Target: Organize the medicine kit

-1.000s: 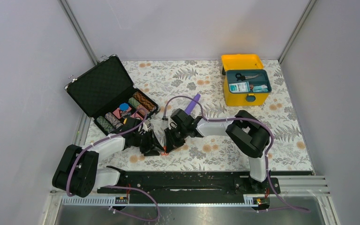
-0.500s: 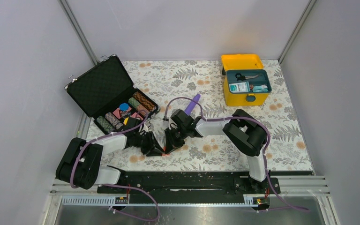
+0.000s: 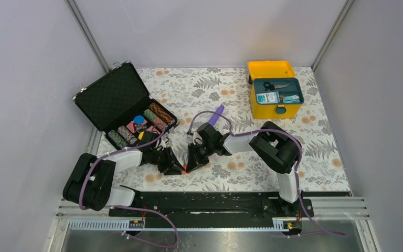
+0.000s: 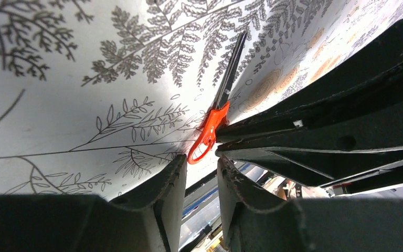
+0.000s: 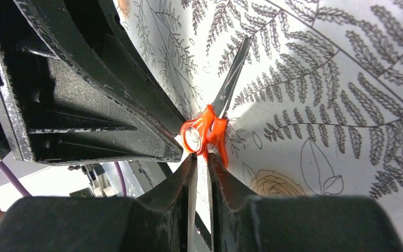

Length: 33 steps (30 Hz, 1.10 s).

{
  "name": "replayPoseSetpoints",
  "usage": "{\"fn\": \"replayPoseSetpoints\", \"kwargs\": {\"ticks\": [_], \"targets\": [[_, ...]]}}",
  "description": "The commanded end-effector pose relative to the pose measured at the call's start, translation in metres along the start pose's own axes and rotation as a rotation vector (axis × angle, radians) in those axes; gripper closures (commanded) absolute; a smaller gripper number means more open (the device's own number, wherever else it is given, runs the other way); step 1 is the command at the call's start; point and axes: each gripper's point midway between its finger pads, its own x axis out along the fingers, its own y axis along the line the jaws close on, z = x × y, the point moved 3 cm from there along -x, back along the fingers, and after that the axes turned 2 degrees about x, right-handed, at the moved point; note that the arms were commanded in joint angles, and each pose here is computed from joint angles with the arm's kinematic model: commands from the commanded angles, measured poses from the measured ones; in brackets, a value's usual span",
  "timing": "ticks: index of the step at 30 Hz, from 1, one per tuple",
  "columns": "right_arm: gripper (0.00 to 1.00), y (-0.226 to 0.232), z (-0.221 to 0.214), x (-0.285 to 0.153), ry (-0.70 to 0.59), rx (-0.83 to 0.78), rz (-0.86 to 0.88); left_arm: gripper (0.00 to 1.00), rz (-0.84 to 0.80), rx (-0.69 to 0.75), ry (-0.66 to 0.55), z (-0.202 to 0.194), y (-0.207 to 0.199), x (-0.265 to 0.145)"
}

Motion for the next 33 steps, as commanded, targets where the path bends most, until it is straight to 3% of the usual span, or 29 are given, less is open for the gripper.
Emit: {"fn": "replayPoseSetpoints", "kwargs": {"ticks": [1,6,16,23,27,31,33], "targets": [[0.80,-0.016,0.002,-0.001,-0.018,0.058,-0.030,0.71,0.278,-0.060,-0.061,-0.002,0.058,0.006],[0.79,-0.032,0.001,0.000,-0.020,0.130,-0.038,0.74,0.282,-0.064,-0.088,0.003,0.062,0.010],[0.80,-0.048,-0.003,0.012,0.024,0.229,-0.009,0.70,0.219,-0.028,-0.103,0.008,0.061,0.020],[0.80,-0.070,-0.007,0.013,0.029,0.319,-0.043,0.82,0.220,-0.028,-0.131,0.011,0.060,0.019],[0.80,-0.071,-0.004,0.014,0.032,0.327,-0.035,1.00,0.223,-0.022,-0.138,0.012,0.059,0.017],[0.80,-0.061,0.004,0.012,0.024,0.279,-0.003,1.00,0.216,-0.028,-0.144,0.013,0.058,0.015],[0.75,-0.045,0.014,0.006,-0.003,0.224,0.043,1.00,0.204,-0.027,-0.144,0.014,0.056,0.013]]}}
